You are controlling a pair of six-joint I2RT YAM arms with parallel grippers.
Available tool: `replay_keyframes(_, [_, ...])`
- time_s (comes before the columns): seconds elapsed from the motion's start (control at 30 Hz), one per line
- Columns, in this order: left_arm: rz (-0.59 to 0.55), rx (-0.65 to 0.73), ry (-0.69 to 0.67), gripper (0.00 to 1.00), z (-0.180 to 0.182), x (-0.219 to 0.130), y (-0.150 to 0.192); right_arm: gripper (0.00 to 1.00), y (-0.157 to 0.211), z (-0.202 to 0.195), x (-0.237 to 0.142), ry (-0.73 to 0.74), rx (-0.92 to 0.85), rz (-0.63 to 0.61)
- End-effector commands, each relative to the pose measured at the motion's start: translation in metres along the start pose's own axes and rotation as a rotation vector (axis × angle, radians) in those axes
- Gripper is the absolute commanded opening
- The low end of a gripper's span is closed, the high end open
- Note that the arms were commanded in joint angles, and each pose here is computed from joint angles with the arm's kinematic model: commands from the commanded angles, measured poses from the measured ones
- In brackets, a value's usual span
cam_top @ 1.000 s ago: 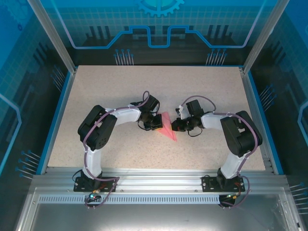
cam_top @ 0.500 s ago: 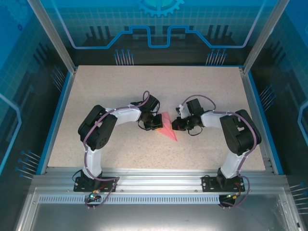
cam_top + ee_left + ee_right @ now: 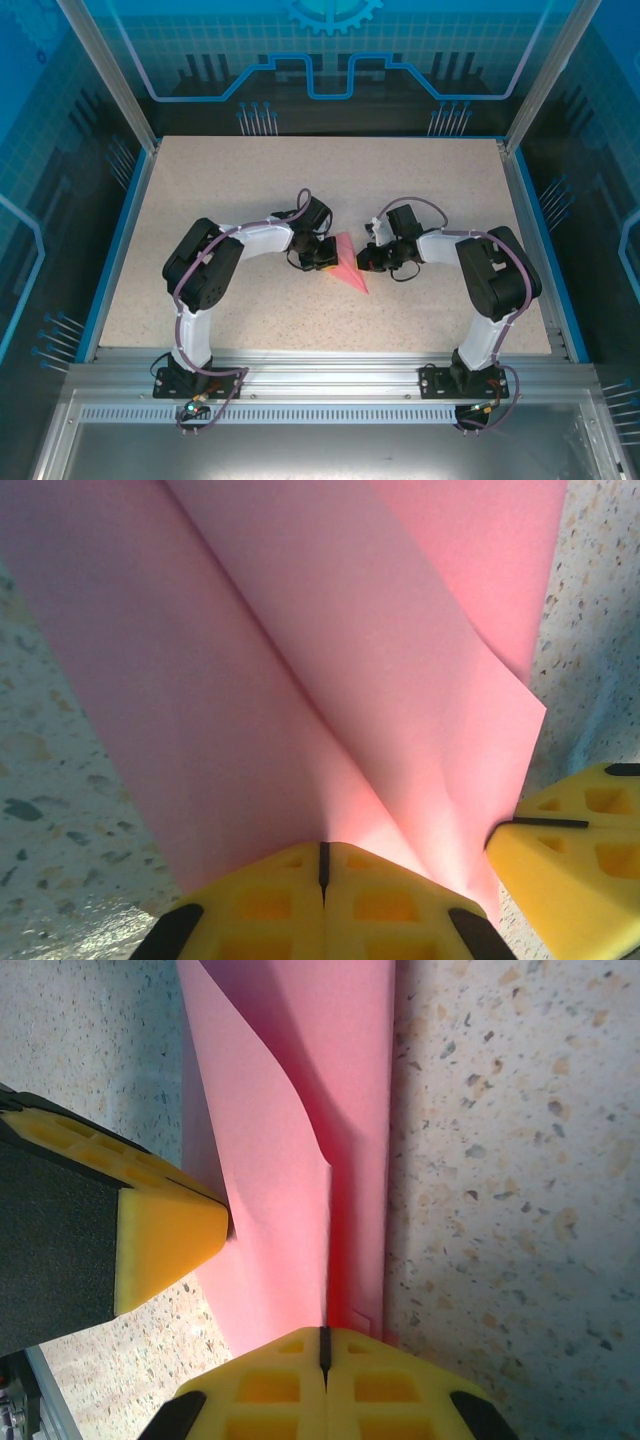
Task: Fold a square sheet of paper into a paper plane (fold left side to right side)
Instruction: Fourth fold the wing at the center of the table.
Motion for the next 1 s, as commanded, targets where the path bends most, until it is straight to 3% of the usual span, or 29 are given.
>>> replay_keyframes(0.0, [0.053,-0.004,-0.051,0.00,0.012,0.013,0.010,0.04,-0.005,-0.003,-0.004,-0.002,0.006,0.001])
replay_keyframes(0.97, [0.053,-0.003,-0.051,0.00,0.013,0.013,0.010,0.04,-0.016,0.006,-0.008,-0.014,-0.010,-0.011])
Point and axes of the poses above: each hand's point on the last joint's axis, 136 mm out from that joint toward the fingers, its own x axis out along the fingers, its own z axis along the line the jaws close on, y = z × x, the point moved 2 cm from there along -x, back along the fingers, and after that the axes turned 14 degrees about x, right-handed, at the moved point
